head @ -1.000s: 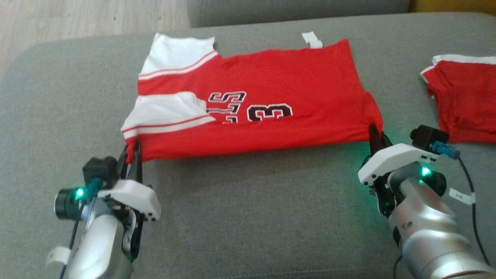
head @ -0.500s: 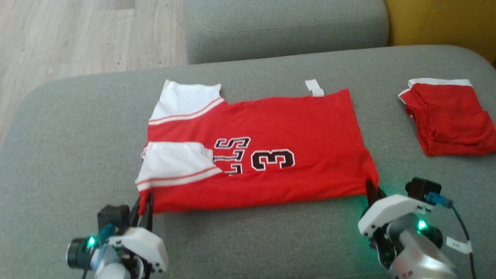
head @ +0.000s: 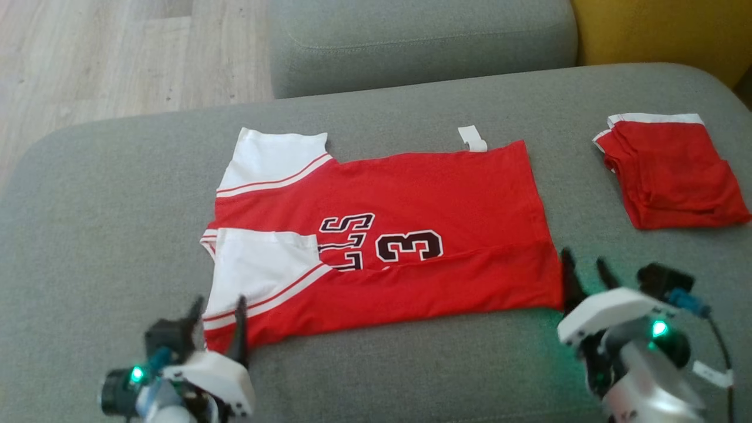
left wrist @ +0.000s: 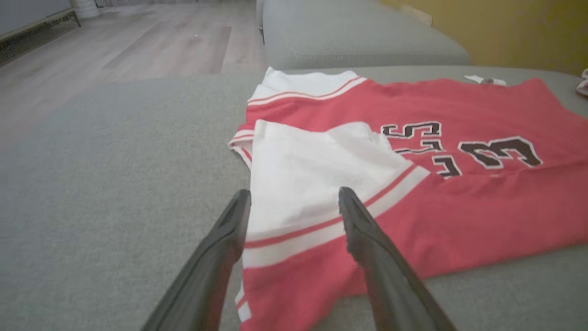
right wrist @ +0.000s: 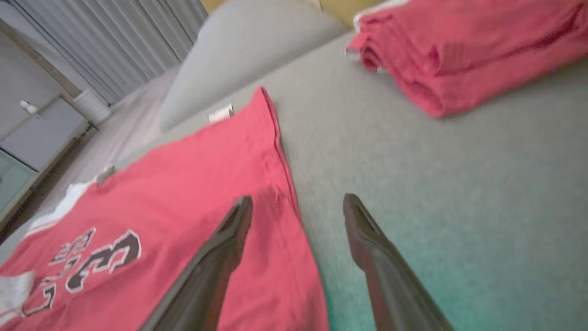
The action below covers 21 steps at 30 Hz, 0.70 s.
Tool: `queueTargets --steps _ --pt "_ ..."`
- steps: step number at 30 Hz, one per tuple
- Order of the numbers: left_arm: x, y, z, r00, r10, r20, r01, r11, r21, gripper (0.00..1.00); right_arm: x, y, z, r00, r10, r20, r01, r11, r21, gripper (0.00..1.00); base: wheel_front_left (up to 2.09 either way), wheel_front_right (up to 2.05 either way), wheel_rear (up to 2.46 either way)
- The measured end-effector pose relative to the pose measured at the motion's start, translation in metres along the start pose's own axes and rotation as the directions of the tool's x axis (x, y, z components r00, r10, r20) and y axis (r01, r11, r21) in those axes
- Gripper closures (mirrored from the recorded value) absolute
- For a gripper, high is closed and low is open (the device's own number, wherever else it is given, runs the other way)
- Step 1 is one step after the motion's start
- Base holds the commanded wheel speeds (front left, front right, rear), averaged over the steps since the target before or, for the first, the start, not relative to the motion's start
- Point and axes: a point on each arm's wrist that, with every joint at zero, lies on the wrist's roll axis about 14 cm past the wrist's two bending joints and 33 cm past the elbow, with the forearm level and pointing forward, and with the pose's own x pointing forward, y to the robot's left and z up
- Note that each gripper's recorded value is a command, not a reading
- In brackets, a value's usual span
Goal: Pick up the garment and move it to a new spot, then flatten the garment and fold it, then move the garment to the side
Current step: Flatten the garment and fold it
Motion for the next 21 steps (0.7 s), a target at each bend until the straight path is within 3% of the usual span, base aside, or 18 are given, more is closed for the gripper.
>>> queueTargets --steps 6,12,16,19,21 --pt "0.021 0.011 0.049 0.986 0.039 0.162 -0.035 0.999 -0.031 0.00 0.007 0.000 0.066 0.974 0.012 0.225 -0.007 1.000 -0.024 0.00 0.00 0.00 0.00" --pt "0.053 0.001 0.098 0.959 -0.037 0.281 0.044 0.999 -0.019 0.00 0.007 0.002 0.104 0.939 0.029 0.343 -0.013 0.999 -0.048 0.00 0.00 0.00 0.00" --pt "0.089 -0.013 0.123 0.950 -0.179 0.256 0.172 0.984 0.048 0.00 0.015 0.005 0.116 0.937 0.047 0.346 -0.017 0.996 -0.087 0.00 0.00 0.00 0.00" --pt "0.111 -0.021 0.132 0.949 -0.232 0.215 0.228 0.973 0.043 0.00 0.021 0.008 0.121 0.938 0.054 0.342 -0.019 0.994 -0.104 0.00 0.00 0.00 0.00" --pt "0.133 -0.024 0.137 0.949 -0.273 0.155 0.259 0.960 0.107 0.00 0.029 0.011 0.126 0.939 0.064 0.339 -0.024 0.992 -0.122 0.00 0.00 0.00 0.00"
